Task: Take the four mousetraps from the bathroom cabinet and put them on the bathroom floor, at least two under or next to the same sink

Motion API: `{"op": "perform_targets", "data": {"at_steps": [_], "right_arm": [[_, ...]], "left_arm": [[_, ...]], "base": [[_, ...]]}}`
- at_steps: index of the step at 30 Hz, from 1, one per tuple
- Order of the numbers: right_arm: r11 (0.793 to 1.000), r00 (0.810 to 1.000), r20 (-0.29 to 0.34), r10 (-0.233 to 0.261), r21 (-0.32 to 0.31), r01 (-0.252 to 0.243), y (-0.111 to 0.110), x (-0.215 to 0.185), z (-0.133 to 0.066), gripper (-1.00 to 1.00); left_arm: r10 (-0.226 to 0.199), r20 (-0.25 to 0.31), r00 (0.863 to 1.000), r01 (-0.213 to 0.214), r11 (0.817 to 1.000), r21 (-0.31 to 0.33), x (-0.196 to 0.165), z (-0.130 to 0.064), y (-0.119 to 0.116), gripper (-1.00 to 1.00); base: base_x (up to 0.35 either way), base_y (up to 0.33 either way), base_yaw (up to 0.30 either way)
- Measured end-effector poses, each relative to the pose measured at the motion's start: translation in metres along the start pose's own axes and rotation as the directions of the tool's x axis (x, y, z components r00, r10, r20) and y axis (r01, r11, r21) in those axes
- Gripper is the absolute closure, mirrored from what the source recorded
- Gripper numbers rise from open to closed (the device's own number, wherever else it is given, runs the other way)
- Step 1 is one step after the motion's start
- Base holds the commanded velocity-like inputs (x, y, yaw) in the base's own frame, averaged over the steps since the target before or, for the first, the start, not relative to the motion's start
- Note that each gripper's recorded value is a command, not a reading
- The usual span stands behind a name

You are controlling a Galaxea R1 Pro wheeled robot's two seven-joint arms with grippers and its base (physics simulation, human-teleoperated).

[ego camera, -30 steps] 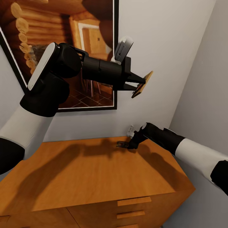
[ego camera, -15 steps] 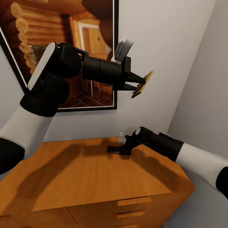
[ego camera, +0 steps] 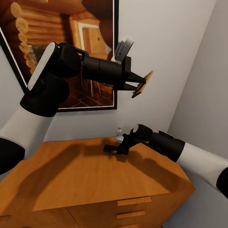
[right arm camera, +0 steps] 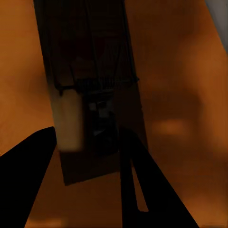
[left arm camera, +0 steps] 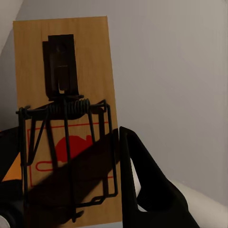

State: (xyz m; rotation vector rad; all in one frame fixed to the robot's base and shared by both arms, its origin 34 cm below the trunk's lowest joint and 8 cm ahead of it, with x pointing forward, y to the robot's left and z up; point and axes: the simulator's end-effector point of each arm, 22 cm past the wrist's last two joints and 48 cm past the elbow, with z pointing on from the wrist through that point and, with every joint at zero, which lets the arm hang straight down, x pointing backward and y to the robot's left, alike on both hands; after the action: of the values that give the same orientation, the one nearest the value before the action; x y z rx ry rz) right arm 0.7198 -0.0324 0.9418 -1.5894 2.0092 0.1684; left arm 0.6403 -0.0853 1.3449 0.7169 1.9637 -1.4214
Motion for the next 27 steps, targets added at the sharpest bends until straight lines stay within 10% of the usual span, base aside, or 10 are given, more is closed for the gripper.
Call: {"op": "perform_targets", "data": {"at_steps": [27], "right_arm": [[1.0, 1.0, -0.003, 0.0, 0.003, 0.0, -0.001, 0.0013, 0.0012, 1.0]], "left_arm": [[-0.002, 0.0, 1.0, 0.002, 1.0, -0.001, -0.0003, 0.0003, 0.0013, 1.0]], "base": [[-0.246, 0.011, 0.0]]}}
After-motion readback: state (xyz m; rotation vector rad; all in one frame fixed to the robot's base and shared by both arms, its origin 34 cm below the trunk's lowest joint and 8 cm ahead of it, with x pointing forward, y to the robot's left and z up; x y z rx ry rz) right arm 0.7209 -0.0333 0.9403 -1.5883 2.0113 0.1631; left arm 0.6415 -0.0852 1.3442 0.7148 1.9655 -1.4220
